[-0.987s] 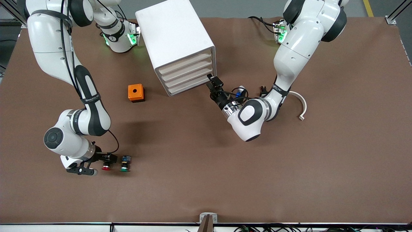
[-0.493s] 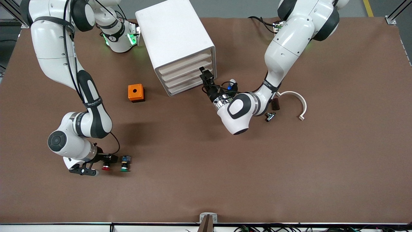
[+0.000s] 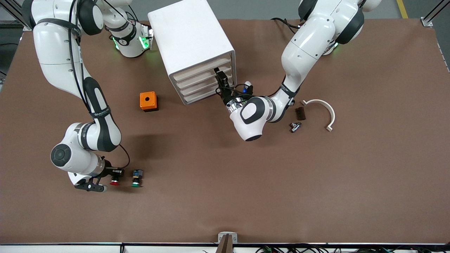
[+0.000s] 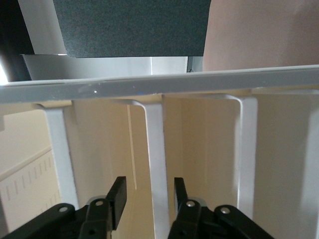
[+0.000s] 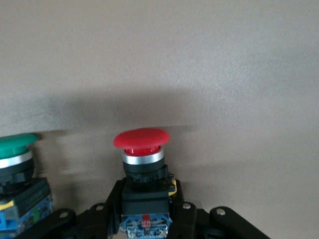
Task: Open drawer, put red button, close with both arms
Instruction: 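Pull the drawer open with the left gripper while the right gripper lifts the button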
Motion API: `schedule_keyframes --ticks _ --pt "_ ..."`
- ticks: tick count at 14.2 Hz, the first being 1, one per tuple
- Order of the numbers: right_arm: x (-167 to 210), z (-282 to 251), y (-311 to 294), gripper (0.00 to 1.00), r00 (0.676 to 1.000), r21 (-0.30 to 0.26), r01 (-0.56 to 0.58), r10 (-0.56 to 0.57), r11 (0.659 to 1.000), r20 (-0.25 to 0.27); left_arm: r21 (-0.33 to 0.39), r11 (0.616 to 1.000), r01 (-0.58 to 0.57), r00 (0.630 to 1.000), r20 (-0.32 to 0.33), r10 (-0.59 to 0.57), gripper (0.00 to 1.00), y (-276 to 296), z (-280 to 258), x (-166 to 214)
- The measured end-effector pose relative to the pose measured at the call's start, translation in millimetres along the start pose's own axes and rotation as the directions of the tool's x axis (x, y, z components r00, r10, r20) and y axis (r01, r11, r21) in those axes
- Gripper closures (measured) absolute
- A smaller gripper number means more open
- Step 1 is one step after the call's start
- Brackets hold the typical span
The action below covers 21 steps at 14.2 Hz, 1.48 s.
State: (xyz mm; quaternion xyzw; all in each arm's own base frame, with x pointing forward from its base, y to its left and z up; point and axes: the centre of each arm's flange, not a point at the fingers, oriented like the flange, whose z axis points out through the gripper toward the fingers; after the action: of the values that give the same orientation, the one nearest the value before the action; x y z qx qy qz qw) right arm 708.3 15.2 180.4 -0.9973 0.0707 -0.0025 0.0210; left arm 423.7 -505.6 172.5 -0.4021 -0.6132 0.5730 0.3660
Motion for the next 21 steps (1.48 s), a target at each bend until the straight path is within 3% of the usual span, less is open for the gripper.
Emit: schedule_keyframes --ticks 1,4,6,11,16,21 --pt "0 -3 -2 0.59 1.0 0.001 -0.005 0.005 1.0 0.019 0.001 1.0 0.005 1.0 -0.007 -0.005 0.66 1 5 -1" --pt "1 -27 -9 0.59 0.992 0.002 -0.105 0.104 0.995 0.073 0.004 0.999 0.039 0.999 -0.026 -0.039 0.73 5 18 -3" --pt "-4 -58 -18 0.59 0.971 -0.007 -0.21 0.209 0.978 0.119 0.007 0.999 0.05 0.998 -0.028 -0.05 0.83 8 19 -2" --pt "-41 -156 -79 0.59 0.909 -0.048 -0.369 0.371 0.928 0.191 0.008 0.998 0.06 0.998 -0.018 -0.06 0.92 10 14 -1" --pt "-105 -209 -166 0.59 0.856 -0.096 -0.469 0.478 0.878 0.198 0.033 0.998 0.061 0.995 0.074 -0.063 0.89 12 -28 8" --pt "-200 -233 -273 0.59 0.79 -0.13 -0.578 0.592 0.806 0.16 0.047 0.997 0.06 0.981 0.183 -0.067 0.87 15 -87 29"
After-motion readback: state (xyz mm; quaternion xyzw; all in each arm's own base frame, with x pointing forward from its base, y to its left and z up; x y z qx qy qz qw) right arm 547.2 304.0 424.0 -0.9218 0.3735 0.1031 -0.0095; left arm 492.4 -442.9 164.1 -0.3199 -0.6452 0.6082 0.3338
